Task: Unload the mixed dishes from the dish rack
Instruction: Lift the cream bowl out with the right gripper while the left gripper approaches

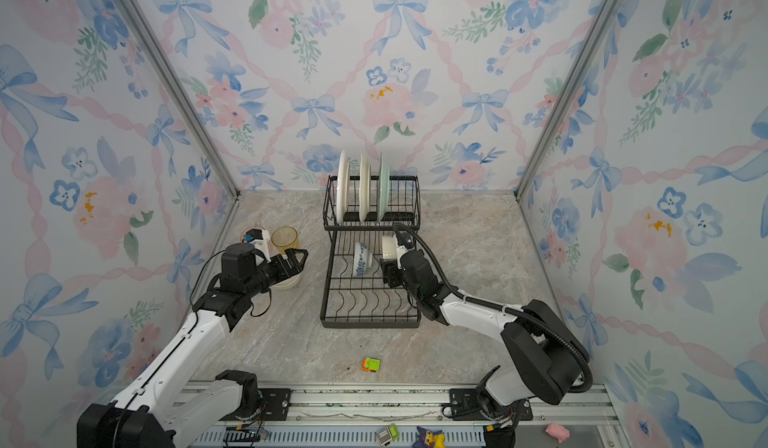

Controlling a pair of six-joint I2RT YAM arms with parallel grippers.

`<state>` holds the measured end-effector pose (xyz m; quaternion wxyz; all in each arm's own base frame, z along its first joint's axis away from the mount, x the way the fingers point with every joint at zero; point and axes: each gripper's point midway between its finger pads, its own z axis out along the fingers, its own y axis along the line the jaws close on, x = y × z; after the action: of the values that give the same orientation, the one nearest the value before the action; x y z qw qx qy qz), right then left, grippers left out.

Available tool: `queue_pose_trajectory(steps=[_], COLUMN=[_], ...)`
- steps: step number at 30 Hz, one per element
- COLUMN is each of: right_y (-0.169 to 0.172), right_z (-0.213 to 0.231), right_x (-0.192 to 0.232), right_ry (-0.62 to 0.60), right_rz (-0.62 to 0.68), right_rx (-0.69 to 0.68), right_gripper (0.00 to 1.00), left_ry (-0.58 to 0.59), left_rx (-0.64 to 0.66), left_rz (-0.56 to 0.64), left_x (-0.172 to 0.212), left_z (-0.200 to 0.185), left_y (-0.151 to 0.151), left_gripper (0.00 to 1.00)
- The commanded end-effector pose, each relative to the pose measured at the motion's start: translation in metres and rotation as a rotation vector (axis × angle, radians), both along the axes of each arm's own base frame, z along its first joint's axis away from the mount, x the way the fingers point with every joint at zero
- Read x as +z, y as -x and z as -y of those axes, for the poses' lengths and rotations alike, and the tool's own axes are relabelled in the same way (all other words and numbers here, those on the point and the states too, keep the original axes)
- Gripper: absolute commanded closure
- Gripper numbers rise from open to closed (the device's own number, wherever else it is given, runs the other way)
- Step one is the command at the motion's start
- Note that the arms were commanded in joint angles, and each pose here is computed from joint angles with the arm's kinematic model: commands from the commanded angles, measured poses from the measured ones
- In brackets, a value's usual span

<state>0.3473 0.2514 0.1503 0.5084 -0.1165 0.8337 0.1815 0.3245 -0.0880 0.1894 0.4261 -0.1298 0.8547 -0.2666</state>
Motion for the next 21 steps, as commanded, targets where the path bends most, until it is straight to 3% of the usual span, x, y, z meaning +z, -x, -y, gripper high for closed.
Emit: queue_pose_trajectory(steps=[1,6,21], right_y=[0.011,0.023,0.058], right_z=[-0.004,-0.005,-0.023], right_x=[0.024,0.039,0.071], right_ry=[-0.132,-0.231,-0.445], right_rz=[-0.009,-0.035,-0.08], right_rx=[0.003,0.013,0.097], right_gripper=[0.41,0.41,0.41], left_ry=[0.026,0.06,0.145], left_rx=[-0.045,-0.119,-0.295], left_rz=[0.033,0.072,0.077], left_x=[0.008,0.013,0.008], left_z=[0.012,0.034,0.101], left_y=[0.003,0.007,0.016], left_gripper=[0.02,0.02,0.16])
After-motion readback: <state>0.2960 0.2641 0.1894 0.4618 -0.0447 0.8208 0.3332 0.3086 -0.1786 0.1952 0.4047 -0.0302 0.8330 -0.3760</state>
